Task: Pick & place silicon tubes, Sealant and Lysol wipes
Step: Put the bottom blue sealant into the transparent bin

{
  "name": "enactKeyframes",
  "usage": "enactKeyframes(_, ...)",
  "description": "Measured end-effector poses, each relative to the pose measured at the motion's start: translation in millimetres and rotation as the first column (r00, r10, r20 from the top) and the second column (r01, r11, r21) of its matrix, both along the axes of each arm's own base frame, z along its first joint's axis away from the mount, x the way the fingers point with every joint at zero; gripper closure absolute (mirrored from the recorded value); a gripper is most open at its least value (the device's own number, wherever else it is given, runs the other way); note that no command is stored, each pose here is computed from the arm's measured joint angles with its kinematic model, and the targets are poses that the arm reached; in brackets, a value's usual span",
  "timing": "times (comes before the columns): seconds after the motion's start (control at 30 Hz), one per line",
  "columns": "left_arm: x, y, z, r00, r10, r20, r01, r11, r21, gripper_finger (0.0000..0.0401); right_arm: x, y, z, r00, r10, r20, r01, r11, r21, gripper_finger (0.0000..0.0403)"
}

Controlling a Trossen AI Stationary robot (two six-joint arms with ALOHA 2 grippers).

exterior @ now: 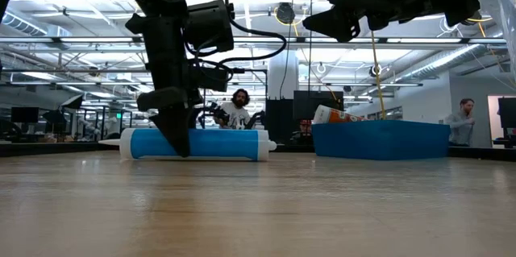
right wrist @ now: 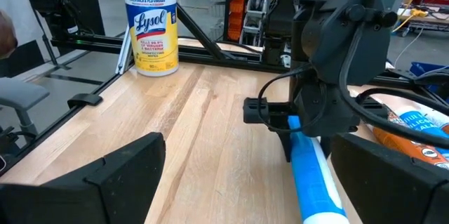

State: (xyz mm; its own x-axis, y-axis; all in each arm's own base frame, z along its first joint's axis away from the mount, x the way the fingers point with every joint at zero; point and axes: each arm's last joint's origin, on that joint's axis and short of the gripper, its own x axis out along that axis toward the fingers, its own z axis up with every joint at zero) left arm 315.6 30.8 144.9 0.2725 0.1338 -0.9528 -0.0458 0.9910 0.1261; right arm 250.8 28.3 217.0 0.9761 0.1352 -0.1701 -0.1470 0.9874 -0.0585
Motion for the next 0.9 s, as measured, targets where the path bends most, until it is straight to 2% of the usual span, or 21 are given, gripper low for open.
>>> enactKeyframes(0.1, -2.3, 1.8, 5.4, 1.000, 0.019, 0.003, -0.020, 0.997, 0.071, 0.0183, 0.1, -0.2, 0.3, 1.000, -0.001, 0.003, 0.001, 1.000, 0.000, 0.0026)
enactKeyframes(0.2, -7.1, 0.5, 22.3, 0.999, 0.019, 0.040, -0.023, 0.992, 0.125, 0.0183, 0.5, -2.2, 1.7, 1.000, -0.014, 0.018, 0.014, 1.000, -0.001, 0.0026)
enactKeyframes(0.33, -15.7, -8.4, 56.2, 0.987, -0.011, 0.158, -0.010, 0.991, 0.132, 0.0183, 0.8, -5.4, 2.3, 0.995, -0.094, 0.027, 0.095, 0.995, -0.018, 0.0026)
enactKeyframes(0.43, -24.7, -18.9, 86.7, 0.956, -0.086, 0.280, 0.047, 0.989, 0.142, 0.0183, 0.8, -8.6, 2.2, 0.980, -0.197, 0.032, 0.199, 0.979, -0.053, 0.0026)
enactKeyframes(0.57, -37.6, -30.9, 121.9, 0.881, -0.194, 0.432, 0.136, 0.977, 0.162, 0.0183, 0.2, -12.3, 1.5, 0.947, -0.319, 0.030, 0.320, 0.944, -0.078, 0.0026)
enactKeyframes(0.7, -44.9, -37.3, 145.0, 0.779, -0.283, 0.559, 0.210, 0.959, 0.192, 0.0183, -0.2, -13.7, 1.2, 0.931, -0.364, 0.030, 0.365, 0.927, -0.086, 0.0026)
enactKeyframes(0.8, -43.2, -37.3, 145.0, 0.672, -0.357, 0.649, 0.271, 0.934, 0.233, 0.0183, -0.2, -13.7, 1.3, 0.931, -0.364, 0.030, 0.365, 0.927, -0.083, 0.0026)
enactKeyframes(0.9, -41.6, -33.0, 134.5, 0.569, -0.409, 0.713, 0.356, 0.904, 0.236, 0.0183, -0.1, -13.7, 1.6, 0.931, -0.364, 0.033, 0.366, 0.927, -0.081, 0.0026)
